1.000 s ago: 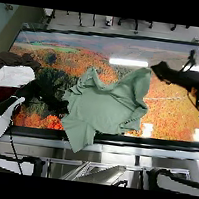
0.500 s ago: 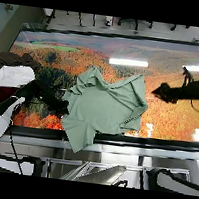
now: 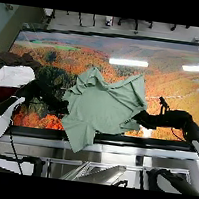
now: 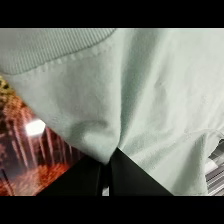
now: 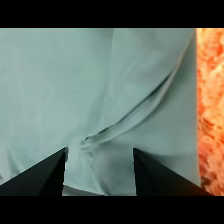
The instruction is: Fold the shirts.
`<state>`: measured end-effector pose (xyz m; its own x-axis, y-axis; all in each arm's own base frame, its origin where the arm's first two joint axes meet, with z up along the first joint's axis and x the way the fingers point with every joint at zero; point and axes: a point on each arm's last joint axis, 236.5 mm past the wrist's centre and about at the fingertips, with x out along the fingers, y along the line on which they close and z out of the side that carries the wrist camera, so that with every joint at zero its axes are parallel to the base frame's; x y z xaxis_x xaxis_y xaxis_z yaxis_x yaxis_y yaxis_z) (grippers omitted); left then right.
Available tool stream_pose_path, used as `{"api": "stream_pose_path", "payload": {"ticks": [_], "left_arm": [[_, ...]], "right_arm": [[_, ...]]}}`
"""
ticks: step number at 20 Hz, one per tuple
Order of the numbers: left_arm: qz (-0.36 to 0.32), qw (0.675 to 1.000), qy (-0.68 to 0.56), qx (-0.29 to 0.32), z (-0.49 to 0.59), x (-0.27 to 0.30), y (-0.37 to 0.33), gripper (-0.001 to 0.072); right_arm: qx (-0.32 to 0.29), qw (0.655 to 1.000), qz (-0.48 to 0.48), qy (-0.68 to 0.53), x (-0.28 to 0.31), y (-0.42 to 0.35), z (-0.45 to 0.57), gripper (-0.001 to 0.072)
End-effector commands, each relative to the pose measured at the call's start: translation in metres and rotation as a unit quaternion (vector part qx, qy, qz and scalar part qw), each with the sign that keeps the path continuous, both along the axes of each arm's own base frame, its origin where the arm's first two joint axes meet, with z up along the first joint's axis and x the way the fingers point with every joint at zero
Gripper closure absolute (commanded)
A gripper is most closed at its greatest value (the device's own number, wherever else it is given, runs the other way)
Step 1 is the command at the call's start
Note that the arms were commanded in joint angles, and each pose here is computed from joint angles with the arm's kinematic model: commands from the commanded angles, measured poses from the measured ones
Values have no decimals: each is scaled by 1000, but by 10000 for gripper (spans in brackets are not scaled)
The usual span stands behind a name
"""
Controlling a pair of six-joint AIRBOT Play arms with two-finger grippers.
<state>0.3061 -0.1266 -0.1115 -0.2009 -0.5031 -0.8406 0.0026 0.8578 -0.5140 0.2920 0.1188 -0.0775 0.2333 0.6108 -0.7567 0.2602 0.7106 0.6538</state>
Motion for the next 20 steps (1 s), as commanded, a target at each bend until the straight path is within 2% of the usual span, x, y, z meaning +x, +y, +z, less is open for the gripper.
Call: {"api": "stream_pose_path", "payload": {"ticks": [1, 6, 7, 8, 9, 10, 12, 13, 20], "left_arm": [[0, 1000, 0, 0, 0, 0, 0, 692], [-1, 1000, 0, 0, 0, 0, 0, 691], [-1, 1000, 0, 0, 0, 0, 0, 691], [-1, 1000, 0, 0, 0, 0, 0, 691], [-1, 1000, 0, 0, 0, 0, 0, 691], [0, 1000, 0, 0, 0, 0, 0, 691], [0, 1000, -1, 0, 0, 0, 0, 692], [0, 1000, -1, 0, 0, 0, 0, 691], [3, 1000, -16, 2, 4, 5, 0, 691]], "right_arm": [[9, 1000, -14, 6, 14, 9, -17, 253], [12, 1000, -17, -9, 38, 9, -9, 258], [12, 1000, -17, -21, 46, 8, -3, 374], [11, 999, -17, -31, 53, 7, 3, 431], [11, 999, -17, -38, 58, 7, 8, 445], [11, 999, -19, -39, 60, 7, 9, 536], [11, 999, -17, -31, 58, 7, 4, 625], [10, 1000, -16, -23, 56, 7, -1, 693], [0, 999, -23, -31, 62, 2, -5, 695]]}}
